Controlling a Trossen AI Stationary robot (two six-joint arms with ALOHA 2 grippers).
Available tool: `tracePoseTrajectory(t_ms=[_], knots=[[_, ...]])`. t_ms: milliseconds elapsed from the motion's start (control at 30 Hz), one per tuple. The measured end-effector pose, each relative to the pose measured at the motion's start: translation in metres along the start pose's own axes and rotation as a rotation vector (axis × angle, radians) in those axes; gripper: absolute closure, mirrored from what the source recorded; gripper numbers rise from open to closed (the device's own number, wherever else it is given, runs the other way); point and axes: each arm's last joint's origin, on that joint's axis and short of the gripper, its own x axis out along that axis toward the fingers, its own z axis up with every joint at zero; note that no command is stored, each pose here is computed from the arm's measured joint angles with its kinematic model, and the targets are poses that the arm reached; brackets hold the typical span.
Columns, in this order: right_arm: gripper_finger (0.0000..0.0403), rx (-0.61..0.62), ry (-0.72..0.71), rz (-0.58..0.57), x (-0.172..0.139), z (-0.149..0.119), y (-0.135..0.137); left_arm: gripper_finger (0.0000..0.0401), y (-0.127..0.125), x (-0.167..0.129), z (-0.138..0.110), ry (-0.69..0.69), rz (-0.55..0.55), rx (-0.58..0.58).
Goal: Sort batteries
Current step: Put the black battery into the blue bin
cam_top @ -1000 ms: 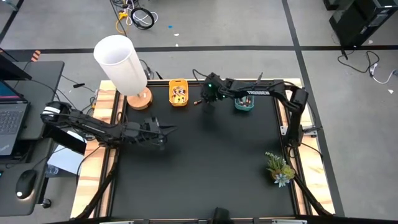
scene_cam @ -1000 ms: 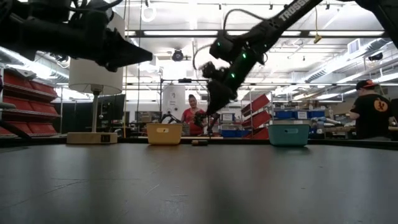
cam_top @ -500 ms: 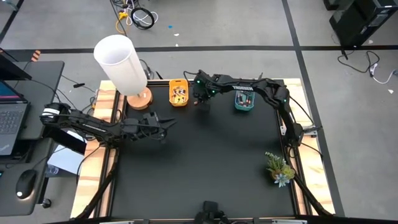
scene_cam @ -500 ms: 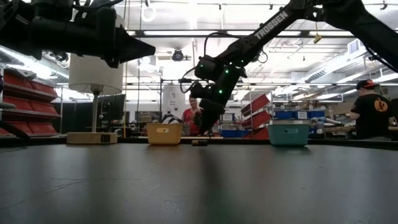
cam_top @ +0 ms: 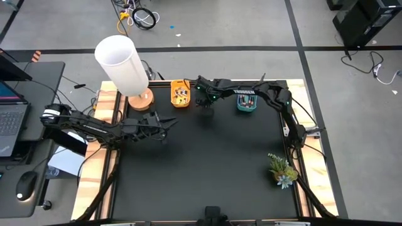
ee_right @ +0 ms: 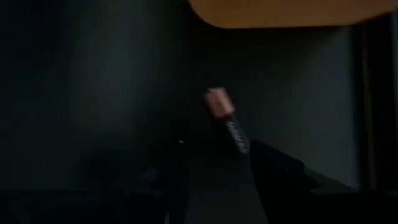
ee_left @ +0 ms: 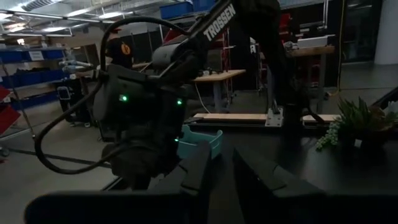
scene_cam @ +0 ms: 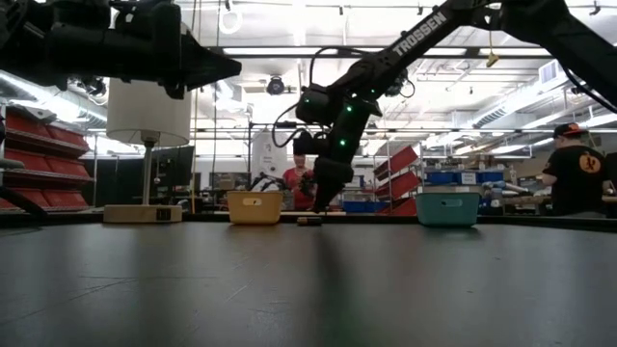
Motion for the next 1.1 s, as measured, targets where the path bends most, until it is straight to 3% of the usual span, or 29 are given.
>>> tracePoseTrajectory(t_ms=[500, 767, 867, 1100], knots=[[0.0235, 0.026, -0.085, -0.030, -0.025, 0.031, 0.002, 0.0332, 0.001, 0.000, 0.000, -0.005, 0.005, 0.009], [0.0235, 0.014, 0.030, -0.011, 0.007, 0.045, 0.009, 0.0332, 0.001, 0.000, 0.002, -0.019, 0.008, 0.016], [0.0235, 0.010, -0.004, 0.012, 0.005, 0.053, 0.008, 0.0332, 0.001, 0.000, 0.001, -0.016, 0.007, 0.017], [0.0235, 0.028, 0.081, 0.026, 0.009, 0.038, -0.008, 0.0332, 0.001, 0.000, 0.000, -0.005, 0.006, 0.025]])
